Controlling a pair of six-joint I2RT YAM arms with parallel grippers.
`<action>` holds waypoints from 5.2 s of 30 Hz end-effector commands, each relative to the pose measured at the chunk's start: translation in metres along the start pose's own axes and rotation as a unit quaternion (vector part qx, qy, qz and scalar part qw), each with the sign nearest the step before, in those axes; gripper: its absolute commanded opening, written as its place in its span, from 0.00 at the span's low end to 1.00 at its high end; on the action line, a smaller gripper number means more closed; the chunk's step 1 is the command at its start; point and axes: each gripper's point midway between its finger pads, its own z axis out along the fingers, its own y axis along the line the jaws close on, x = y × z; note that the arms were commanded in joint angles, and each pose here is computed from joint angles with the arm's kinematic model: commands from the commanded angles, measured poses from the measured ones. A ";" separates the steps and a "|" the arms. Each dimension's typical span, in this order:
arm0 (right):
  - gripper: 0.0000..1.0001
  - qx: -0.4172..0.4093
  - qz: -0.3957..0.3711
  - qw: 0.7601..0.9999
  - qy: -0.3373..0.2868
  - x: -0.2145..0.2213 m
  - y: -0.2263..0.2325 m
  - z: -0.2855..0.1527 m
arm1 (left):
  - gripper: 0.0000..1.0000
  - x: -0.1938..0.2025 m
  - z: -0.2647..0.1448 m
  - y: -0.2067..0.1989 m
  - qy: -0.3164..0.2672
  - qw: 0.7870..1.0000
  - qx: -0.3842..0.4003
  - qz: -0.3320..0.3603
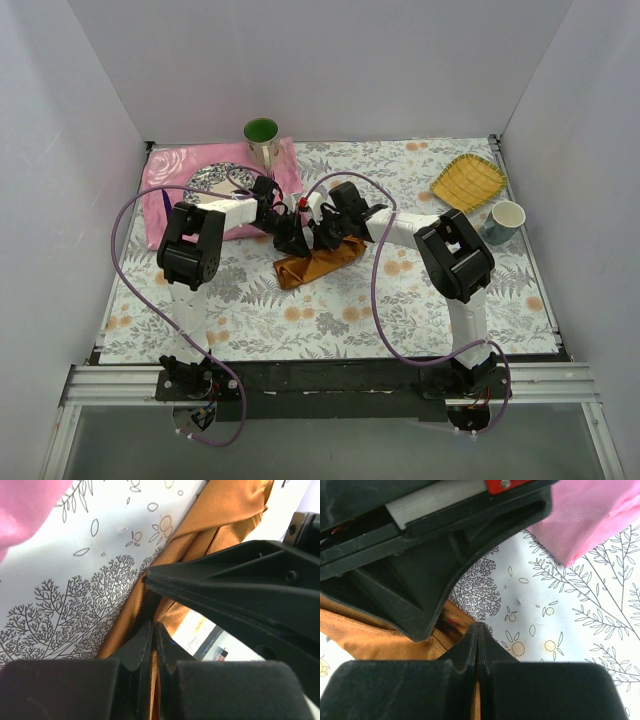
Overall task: Fold the napkin into a case and place the utensils inside
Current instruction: Stuff the top corner of the smaller-rectangle-folded napkin into the folded napkin.
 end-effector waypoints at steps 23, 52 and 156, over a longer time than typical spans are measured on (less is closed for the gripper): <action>0.08 0.018 0.000 1.000 0.008 -0.031 -0.001 -0.028 | 0.00 -0.012 0.004 0.039 -0.015 0.999 -0.036 0.018; 0.12 0.026 0.099 0.993 0.065 0.028 0.018 -0.030 | 0.03 -0.019 0.004 0.038 -0.013 0.999 -0.030 0.012; 0.34 -0.013 0.280 0.959 -0.049 -0.009 -0.032 -0.069 | 0.00 0.023 -0.010 0.057 -0.033 0.998 0.020 -0.048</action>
